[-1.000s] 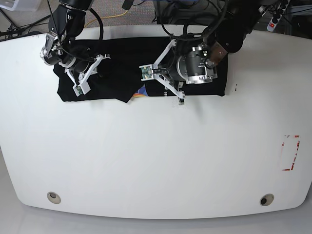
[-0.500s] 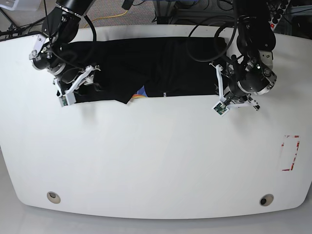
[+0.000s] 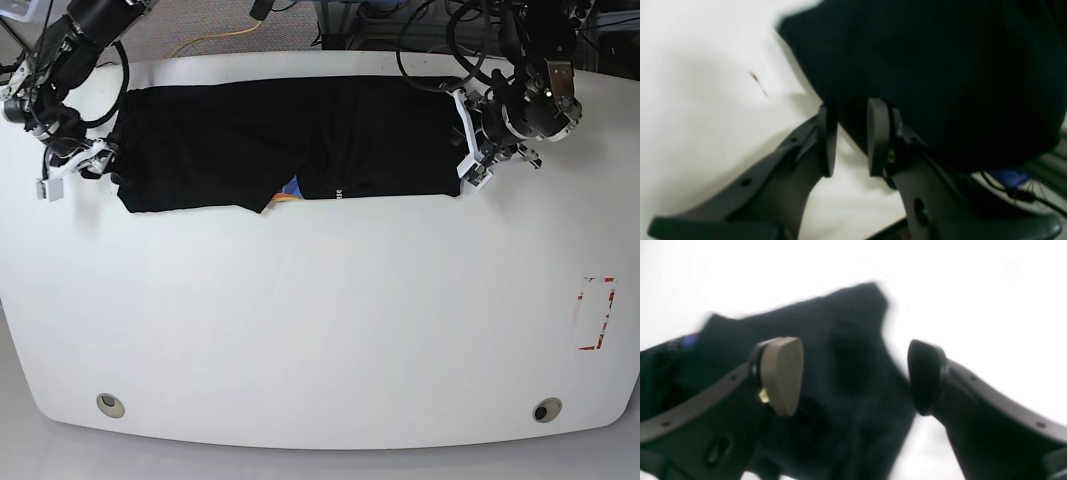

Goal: Fold the T-shirt properly
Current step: 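Move both grippers to the ends of the folded shirt and grasp them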

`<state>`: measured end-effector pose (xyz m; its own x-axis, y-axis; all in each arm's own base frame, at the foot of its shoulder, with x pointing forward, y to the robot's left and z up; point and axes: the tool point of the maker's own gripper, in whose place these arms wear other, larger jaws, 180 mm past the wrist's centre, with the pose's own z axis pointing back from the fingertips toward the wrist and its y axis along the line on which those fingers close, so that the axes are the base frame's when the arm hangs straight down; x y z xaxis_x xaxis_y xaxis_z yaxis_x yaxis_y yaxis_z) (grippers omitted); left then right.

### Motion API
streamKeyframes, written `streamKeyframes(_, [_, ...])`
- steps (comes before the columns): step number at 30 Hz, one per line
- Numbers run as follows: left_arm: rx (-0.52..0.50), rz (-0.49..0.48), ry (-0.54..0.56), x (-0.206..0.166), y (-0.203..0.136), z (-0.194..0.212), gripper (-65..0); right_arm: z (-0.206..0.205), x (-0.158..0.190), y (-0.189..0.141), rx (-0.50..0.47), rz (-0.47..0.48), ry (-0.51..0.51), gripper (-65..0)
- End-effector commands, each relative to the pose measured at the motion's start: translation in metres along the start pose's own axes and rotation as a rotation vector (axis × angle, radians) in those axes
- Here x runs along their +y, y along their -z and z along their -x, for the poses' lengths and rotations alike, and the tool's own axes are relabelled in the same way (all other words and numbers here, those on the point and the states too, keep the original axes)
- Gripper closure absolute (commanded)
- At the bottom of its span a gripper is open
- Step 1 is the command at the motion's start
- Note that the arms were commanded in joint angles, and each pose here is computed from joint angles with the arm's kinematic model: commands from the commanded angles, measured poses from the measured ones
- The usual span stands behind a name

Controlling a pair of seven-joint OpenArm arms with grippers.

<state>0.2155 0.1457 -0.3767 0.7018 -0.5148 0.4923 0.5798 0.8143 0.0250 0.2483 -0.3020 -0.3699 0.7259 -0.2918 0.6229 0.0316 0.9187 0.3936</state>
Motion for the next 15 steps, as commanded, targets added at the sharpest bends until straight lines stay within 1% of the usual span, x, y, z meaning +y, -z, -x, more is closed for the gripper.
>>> streamKeyframes(1, [-0.034,-0.003,0.006,0.002,-0.002,-0.007,-13.3,-0.019,-0.020,-0.011,-0.043,0.019,0.006,-47.2])
streamKeyframes(4, [-0.029,-0.005,-0.005,0.004,-0.002,-0.004,-13.3,-0.015,-0.039,-0.015,-0.021,0.040,0.039,-47.2])
streamKeyframes(8, [0.001,0.009,-0.036,0.006,0.006,0.006,-13.3,0.001,-0.051,-0.012,0.016,0.037,0.101,-47.1])
streamKeyframes(12, [0.020,0.024,-0.055,0.008,0.013,0.011,-13.3,0.012,-0.050,-0.007,0.037,0.025,0.127,-46.9])
streamKeyframes(15, [0.035,0.035,-0.066,0.007,0.017,0.017,-13.3,0.033,-0.040,0.000,0.063,0.001,0.160,-46.8])
